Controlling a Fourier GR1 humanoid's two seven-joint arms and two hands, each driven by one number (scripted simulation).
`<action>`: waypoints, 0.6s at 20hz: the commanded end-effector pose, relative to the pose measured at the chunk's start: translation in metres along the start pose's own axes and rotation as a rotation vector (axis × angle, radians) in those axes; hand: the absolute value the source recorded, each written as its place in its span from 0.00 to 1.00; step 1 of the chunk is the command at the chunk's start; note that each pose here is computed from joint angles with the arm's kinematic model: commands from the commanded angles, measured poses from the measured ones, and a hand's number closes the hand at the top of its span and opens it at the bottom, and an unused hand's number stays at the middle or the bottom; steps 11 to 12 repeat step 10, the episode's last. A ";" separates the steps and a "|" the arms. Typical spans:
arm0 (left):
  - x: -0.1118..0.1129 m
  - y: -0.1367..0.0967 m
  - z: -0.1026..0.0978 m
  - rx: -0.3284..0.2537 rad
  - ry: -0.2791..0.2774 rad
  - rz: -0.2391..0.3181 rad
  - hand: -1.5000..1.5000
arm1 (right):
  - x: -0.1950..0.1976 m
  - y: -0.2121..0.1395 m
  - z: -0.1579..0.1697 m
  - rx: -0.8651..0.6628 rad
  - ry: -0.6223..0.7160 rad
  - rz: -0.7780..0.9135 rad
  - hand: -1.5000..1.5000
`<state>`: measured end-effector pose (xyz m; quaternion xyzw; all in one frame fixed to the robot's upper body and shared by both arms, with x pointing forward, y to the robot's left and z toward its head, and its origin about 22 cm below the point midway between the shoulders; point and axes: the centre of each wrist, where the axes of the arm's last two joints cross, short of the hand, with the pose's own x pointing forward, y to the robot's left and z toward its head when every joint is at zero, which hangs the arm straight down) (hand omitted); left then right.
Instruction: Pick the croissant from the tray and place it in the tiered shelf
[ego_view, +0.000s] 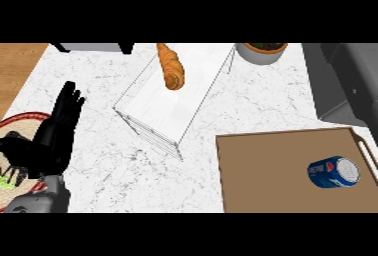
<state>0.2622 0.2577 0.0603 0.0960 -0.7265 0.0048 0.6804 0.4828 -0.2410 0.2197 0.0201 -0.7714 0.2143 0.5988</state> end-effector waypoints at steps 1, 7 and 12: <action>0.005 -0.012 -0.009 0.005 -0.013 -0.001 0.50 | -0.009 -0.046 0.025 0.013 0.022 -0.020 0.00; 0.005 -0.004 -0.007 -0.022 0.001 0.008 0.50 | -0.016 -0.086 0.054 0.031 -0.013 -0.018 0.00; 0.008 -0.002 -0.004 -0.024 -0.016 0.002 0.50 | -0.013 -0.094 0.058 0.016 -0.019 -0.031 0.00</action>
